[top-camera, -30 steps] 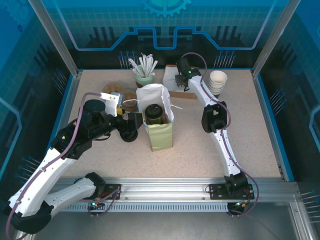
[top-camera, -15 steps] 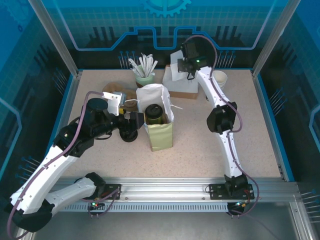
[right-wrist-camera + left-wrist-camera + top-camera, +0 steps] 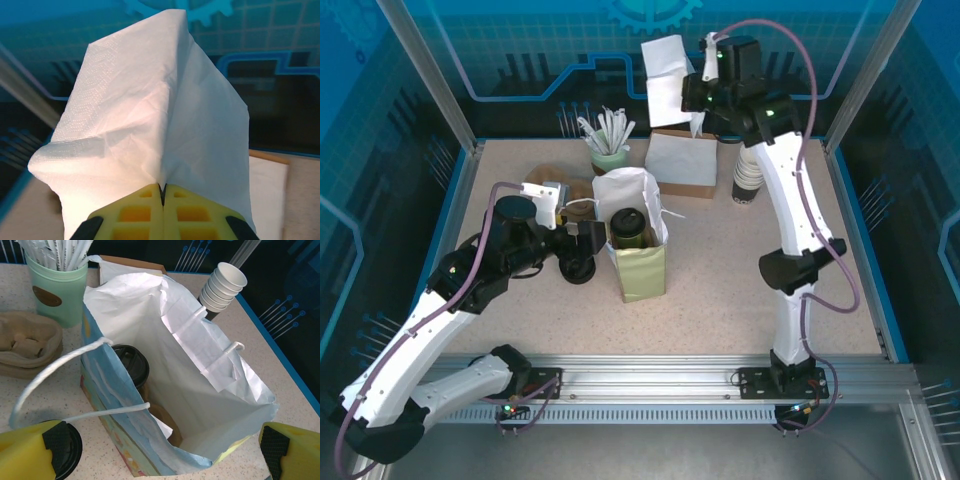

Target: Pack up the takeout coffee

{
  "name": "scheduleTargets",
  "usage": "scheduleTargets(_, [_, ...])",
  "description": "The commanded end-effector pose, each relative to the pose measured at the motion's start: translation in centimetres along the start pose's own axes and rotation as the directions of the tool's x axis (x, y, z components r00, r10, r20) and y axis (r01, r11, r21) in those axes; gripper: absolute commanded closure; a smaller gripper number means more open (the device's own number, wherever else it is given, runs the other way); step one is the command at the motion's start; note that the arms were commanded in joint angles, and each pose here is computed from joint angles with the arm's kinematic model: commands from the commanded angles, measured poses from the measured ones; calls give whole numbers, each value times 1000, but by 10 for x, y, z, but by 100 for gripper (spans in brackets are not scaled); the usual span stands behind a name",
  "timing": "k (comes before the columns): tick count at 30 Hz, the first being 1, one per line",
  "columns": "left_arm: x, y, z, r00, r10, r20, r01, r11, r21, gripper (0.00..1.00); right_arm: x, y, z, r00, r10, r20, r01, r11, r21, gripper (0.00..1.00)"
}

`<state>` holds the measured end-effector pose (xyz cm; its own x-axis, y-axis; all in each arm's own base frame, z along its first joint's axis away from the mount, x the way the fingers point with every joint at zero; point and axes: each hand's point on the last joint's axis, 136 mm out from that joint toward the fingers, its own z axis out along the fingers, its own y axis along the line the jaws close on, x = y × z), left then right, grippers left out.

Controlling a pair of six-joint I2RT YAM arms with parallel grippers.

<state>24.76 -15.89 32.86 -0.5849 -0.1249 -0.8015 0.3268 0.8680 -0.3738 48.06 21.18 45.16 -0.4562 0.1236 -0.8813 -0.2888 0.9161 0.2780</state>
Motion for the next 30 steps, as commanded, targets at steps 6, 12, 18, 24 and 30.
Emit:
scheduleTargets(6, [-4, 9, -6, 999, -27, 41, 29, 999, -41, 1, 7, 72, -83, 962, 228, -153, -268, 899, -345, 93])
scheduleTargets(12, [-8, 8, -12, 998, -22, 55, 24, 999, -41, 1, 9, 117, -125, 932, 255, -256, -355, 783, -512, 98])
scheduleTargets(18, [-11, 5, -16, 997, -36, 72, 37, 999, -24, 1, 26, 135, -137, 920, 264, -288, -384, 750, -539, 100])
scheduleTargets(24, [-7, 8, -21, 996, -35, 77, 38, 999, -29, 1, 57, 140, -136, 905, 282, -318, -416, 747, -518, 100])
scheduleTargets(30, [-5, 10, -23, 996, -35, 79, 37, 999, -31, 1, 93, 133, -123, 892, 300, -338, -434, 780, -451, 100])
